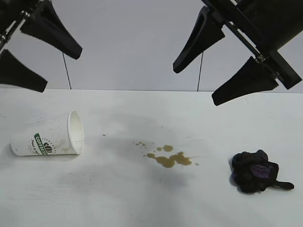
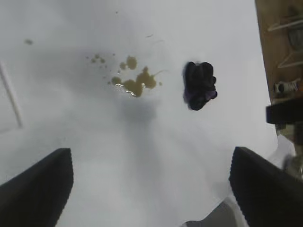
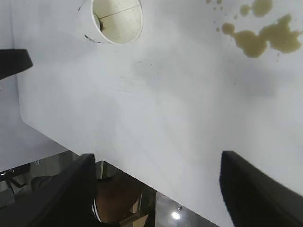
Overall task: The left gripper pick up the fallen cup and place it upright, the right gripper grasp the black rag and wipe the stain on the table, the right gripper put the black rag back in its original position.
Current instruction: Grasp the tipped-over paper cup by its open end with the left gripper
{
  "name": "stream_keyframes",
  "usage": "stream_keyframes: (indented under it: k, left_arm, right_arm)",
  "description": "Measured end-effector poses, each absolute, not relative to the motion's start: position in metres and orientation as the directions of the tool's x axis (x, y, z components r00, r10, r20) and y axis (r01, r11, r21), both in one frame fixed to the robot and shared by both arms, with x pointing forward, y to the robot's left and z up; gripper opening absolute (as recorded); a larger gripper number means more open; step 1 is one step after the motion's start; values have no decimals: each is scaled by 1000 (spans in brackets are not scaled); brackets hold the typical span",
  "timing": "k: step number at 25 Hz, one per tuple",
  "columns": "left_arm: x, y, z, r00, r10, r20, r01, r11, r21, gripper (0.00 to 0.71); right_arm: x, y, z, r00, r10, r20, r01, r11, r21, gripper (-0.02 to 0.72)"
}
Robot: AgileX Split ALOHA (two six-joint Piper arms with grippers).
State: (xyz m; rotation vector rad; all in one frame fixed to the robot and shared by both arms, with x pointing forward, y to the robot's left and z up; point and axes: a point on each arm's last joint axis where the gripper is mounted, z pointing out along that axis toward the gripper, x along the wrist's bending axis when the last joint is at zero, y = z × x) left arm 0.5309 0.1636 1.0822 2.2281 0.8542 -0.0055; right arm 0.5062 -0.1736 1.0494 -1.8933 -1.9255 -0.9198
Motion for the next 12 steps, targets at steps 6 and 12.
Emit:
stream_keyframes:
  k: [6,12]
  left_arm:
    - [526,141,1072,928,260,269,122,-890,440,660]
    - [541,121,1032,911,-21,411,-100,-980,171,660]
  right_arm:
    - [506,-174,1049,-96,785,612,970,-64,235,503]
    - [504,-173,1049,-97,784,614,974,-51,219,503]
